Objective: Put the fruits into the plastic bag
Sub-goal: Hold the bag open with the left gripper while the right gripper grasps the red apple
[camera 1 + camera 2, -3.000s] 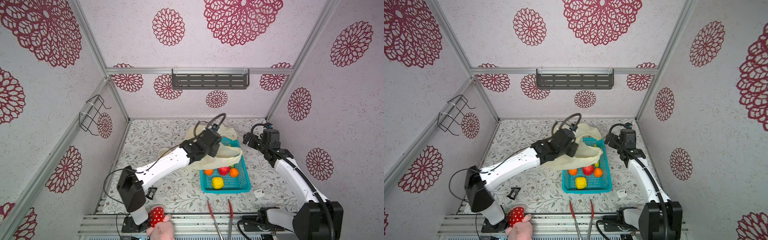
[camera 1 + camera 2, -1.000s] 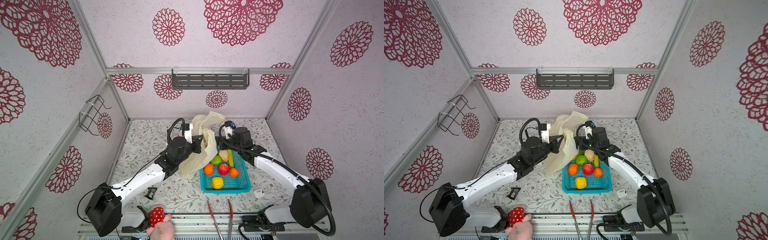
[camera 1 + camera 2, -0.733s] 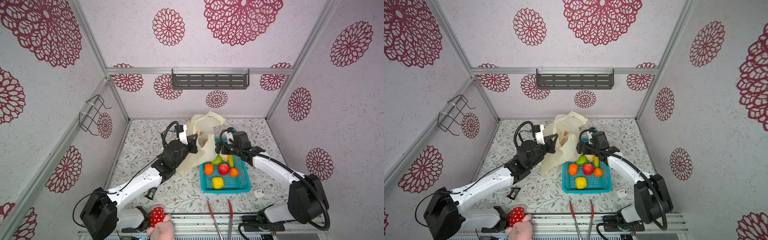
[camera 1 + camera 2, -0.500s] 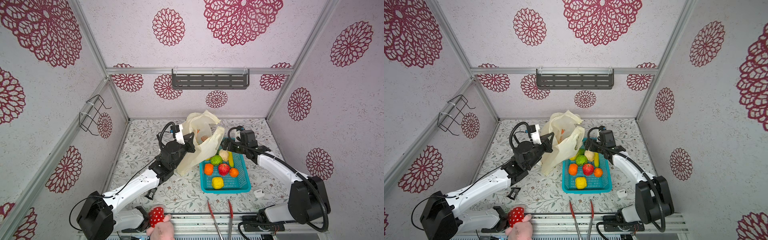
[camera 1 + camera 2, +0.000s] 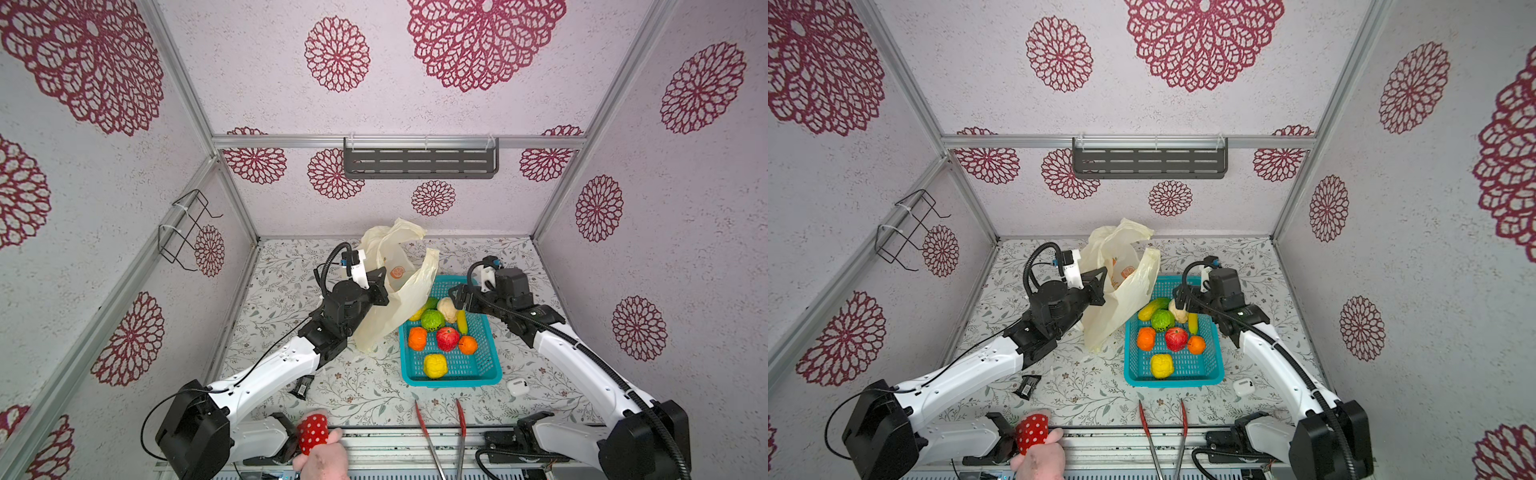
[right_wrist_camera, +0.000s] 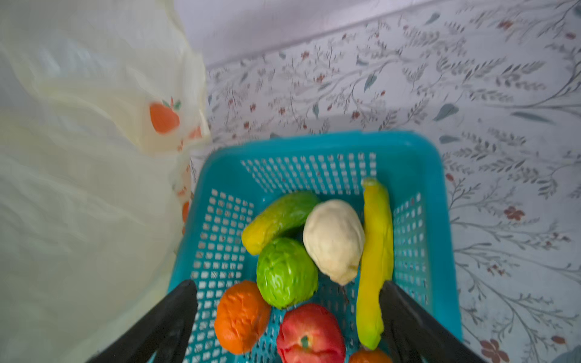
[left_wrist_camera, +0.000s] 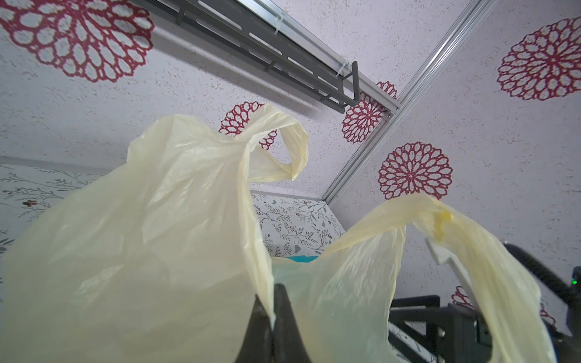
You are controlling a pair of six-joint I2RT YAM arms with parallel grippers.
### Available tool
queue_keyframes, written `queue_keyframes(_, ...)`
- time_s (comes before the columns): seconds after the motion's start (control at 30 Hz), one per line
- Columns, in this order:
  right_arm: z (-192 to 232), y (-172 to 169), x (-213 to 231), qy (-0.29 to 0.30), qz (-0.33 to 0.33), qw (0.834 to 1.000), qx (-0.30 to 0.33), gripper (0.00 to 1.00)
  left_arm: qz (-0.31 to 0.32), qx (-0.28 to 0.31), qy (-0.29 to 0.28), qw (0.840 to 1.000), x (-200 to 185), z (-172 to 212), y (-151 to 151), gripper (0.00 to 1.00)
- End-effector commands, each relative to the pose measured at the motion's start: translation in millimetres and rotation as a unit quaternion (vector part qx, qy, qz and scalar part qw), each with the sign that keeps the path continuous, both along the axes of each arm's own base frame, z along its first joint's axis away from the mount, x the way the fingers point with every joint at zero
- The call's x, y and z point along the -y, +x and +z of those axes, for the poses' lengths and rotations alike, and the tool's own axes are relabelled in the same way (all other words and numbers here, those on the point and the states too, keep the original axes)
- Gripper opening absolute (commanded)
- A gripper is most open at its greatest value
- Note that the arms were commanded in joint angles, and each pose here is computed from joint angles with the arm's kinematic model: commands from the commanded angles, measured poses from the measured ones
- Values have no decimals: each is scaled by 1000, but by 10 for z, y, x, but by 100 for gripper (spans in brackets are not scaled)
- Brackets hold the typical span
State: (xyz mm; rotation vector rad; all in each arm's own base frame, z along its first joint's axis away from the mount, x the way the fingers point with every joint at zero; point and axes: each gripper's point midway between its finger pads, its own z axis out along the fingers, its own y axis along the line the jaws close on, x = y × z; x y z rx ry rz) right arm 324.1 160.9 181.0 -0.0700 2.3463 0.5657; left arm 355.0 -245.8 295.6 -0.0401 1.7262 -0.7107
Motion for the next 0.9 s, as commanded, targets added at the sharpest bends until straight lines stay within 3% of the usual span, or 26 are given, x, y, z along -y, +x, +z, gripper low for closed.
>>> queue_keyframes(0.0,-488,-329,-33,-67,46,994,-79,92,-2,3,-5,1000,24,84,51,0)
queue_keyframes(0.2,-876,-440,26,-98,48,985,-135,91,0,-3,-2,1000,32,57,71,0)
queue_keyframes(0.67,-1206,-473,-192,-141,100,965,-197,83,-14,-16,-2,1000,129,-6,108,0)
queue_keyframes(0.73,-1239,-477,-208,-145,103,963,-203,78,-17,-17,-2,1000,138,-10,106,0)
queue_keyframes(0.87,-1194,-453,-202,-148,99,965,-195,54,-24,-18,-4,1000,160,-16,94,0)
